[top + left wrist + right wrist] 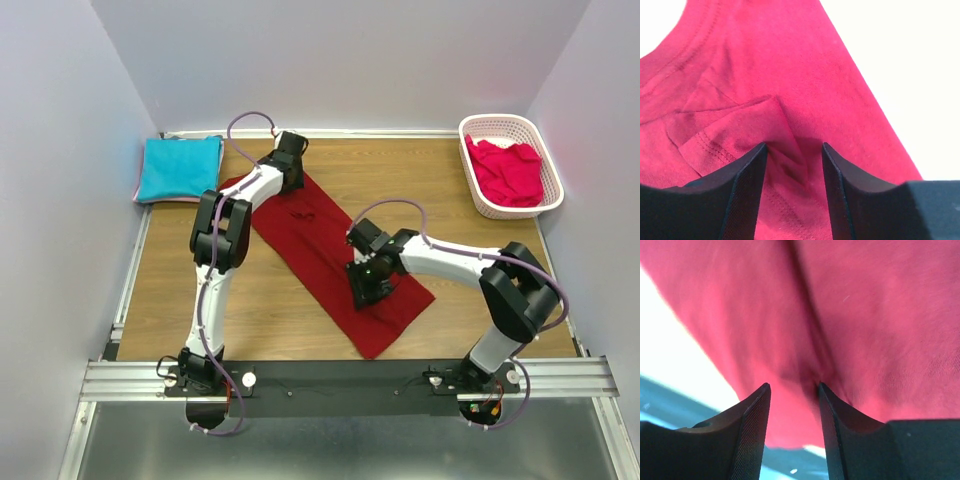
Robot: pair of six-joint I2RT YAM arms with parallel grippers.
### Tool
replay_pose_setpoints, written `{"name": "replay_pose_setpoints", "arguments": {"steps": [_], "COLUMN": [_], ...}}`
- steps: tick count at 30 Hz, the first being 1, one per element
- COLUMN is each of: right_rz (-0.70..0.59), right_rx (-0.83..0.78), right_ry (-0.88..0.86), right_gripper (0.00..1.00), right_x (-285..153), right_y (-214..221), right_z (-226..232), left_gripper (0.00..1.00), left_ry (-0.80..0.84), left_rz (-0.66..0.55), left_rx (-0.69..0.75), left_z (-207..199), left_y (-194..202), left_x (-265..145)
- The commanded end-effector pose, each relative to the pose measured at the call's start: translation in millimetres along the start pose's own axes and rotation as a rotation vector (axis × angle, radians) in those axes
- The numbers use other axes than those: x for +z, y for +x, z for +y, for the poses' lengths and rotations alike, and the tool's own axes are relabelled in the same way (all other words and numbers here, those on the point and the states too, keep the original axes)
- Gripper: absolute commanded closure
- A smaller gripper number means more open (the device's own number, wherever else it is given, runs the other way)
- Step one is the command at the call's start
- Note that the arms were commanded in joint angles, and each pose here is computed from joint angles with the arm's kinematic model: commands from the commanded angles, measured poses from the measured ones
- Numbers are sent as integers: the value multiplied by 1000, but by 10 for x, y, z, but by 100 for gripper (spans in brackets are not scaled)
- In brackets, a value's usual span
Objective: Fold and stack the t-shirts
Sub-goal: Fold the tshirt
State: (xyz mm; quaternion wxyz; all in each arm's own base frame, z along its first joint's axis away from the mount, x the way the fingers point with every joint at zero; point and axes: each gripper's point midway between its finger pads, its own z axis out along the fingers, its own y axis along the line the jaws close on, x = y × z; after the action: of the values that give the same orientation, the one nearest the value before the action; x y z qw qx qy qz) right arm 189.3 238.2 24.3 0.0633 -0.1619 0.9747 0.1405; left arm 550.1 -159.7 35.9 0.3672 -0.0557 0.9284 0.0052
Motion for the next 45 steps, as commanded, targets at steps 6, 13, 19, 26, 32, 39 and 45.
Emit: {"name": "replay_pose_setpoints", "arguments": {"steps": [6, 13, 19, 26, 32, 39, 45], "right_rz": [-135, -133, -136, -114, -106, -155, -104], "right_rx": [-65, -110, -191, -236, -237, -208, -207], "right_ry": [206, 256, 154, 148, 230, 365, 385], "right_gripper": [41, 42, 42, 40, 40, 42, 42], "right_x": [-354, -372, -343, -151, -15, -113, -22], "right_y": [-326, -303, -346, -411, -442, -470, -332], "right_z": [-54, -167, 44, 124, -22, -293, -393], "left_gripper": [34, 33, 32, 32, 32, 32, 32], "left_ry": [98, 94, 45, -13, 5, 19, 37], "left_rz": [-244, -340, -368, -322, -261, -228, -191], "left_rx": [-49, -165, -213, -241, -241, -229, -216], "left_z": [-142, 79, 403, 699, 728, 691, 588], "left_y": [-892, -1131, -970, -430, -71, 28, 115], "left_x": [-529, -1369, -1894, -2013, -1946, -1880, -1777]}}
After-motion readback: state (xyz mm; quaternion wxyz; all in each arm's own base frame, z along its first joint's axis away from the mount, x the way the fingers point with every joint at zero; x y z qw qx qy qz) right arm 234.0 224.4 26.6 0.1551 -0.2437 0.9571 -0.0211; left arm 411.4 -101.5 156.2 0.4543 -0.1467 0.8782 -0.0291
